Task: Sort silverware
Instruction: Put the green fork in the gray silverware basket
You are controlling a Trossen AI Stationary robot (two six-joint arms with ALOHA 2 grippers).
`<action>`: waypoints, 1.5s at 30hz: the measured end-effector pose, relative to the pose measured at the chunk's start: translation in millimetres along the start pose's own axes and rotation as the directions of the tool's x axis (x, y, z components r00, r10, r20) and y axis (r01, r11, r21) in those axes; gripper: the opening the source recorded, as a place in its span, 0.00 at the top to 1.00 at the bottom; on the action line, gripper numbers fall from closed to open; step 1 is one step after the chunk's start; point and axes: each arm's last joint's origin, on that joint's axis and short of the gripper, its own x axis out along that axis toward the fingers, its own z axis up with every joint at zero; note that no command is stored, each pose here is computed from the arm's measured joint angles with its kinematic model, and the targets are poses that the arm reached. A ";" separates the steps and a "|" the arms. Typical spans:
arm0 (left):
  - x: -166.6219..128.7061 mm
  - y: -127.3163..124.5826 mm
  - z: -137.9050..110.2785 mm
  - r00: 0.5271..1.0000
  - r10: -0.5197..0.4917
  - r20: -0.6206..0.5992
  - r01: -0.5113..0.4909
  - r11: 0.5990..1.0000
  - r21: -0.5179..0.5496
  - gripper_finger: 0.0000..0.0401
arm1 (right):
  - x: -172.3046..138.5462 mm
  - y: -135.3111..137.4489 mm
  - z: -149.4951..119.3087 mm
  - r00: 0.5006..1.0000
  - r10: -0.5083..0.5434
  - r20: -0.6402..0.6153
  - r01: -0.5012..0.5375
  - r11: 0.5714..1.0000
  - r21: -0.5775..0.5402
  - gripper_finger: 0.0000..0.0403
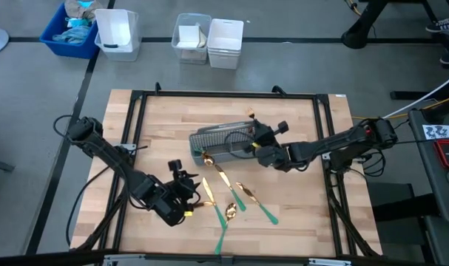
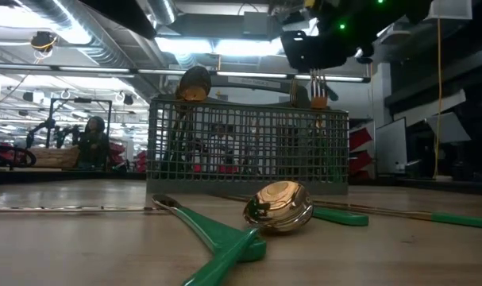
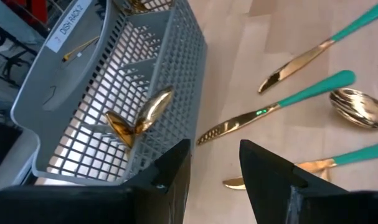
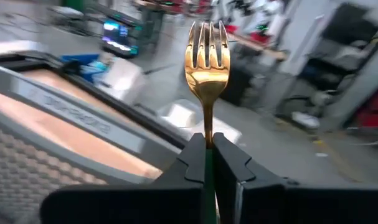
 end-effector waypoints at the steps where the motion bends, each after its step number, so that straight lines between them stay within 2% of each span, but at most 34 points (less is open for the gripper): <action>1: 1.2 0.8 0.4 1.000 0.004 -0.002 -0.004 1.000 -0.003 0.68 | 2.8 0.0 -0.8 1.000 0.025 0.002 -0.025 1.000 0.008 0.97; 5: 4.4 3.3 1.4 1.000 0.015 -0.009 -0.015 1.000 -0.007 0.68 | 12.4 -3.3 -9.6 0.996 0.084 0.036 -0.086 0.995 0.045 0.97; 12: 4.1 2.9 1.2 1.000 0.013 -0.008 -0.013 1.000 0.020 0.68 | 16.0 -9.0 -22.6 0.988 0.131 0.076 -0.136 0.988 0.069 0.96; 37: 4.2 3.0 1.0 1.000 0.012 -0.012 -0.011 1.000 0.029 0.68 | 7.2 -4.9 -25.7 0.989 0.133 0.068 -0.134 0.991 0.013 0.91; 45: 4.2 3.1 0.9 1.000 0.012 -0.012 -0.012 0.999 0.030 0.68 | 7.2 -2.4 -18.3 0.988 0.138 0.071 -0.140 0.990 0.014 0.76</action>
